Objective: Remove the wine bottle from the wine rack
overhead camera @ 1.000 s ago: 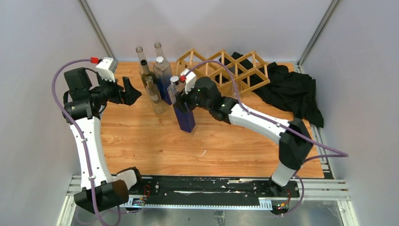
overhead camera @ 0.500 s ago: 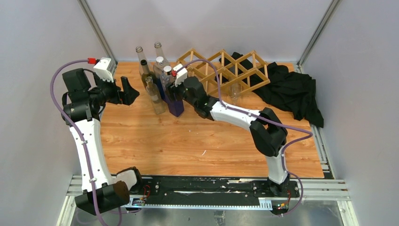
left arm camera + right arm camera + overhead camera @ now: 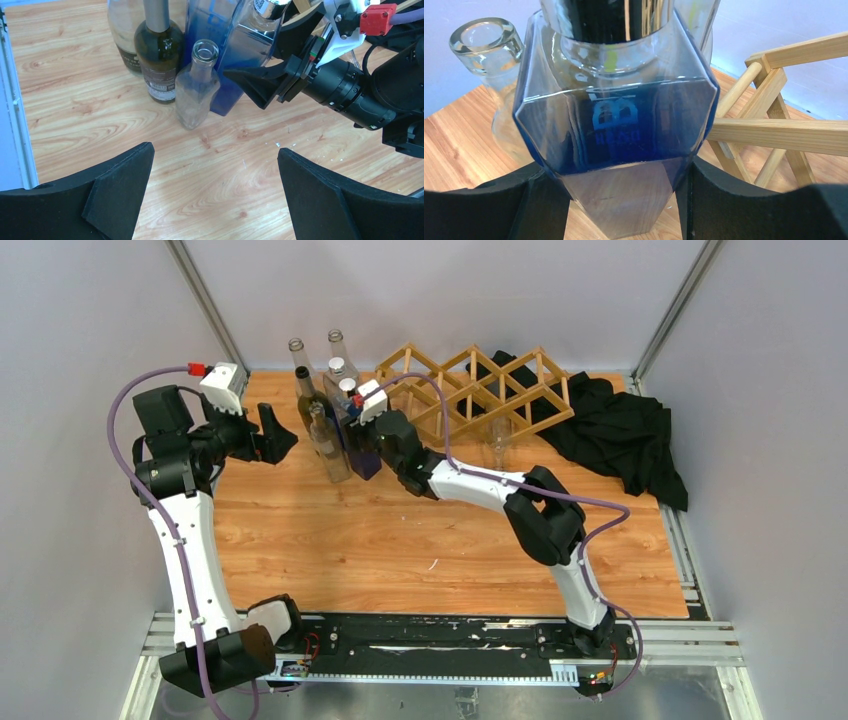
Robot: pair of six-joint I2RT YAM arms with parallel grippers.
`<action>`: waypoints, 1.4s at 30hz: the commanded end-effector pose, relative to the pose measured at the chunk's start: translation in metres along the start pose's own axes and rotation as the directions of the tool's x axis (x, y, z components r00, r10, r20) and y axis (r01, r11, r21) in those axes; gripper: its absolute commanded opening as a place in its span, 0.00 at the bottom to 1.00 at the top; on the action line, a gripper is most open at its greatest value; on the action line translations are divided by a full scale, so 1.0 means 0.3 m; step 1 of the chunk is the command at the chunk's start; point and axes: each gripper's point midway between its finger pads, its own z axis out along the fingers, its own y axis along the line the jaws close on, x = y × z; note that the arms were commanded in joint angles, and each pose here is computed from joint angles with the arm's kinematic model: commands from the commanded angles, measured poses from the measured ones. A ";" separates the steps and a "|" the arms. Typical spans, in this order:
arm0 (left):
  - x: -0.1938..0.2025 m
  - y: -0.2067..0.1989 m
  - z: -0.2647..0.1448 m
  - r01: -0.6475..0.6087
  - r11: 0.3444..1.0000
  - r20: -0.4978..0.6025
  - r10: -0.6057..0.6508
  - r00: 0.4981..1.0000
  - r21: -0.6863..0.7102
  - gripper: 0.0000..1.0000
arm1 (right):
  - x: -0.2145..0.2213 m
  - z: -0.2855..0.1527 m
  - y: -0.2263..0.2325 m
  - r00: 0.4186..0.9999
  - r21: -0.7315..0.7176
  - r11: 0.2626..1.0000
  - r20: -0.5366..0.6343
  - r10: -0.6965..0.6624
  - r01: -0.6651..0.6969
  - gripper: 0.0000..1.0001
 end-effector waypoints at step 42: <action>0.018 -0.054 0.000 0.028 0.996 0.014 -0.030 0.999 0.086 1.00 | 0.337 -0.797 -0.832 0.796 0.657 0.679 -0.195 0.573 -0.328 0.91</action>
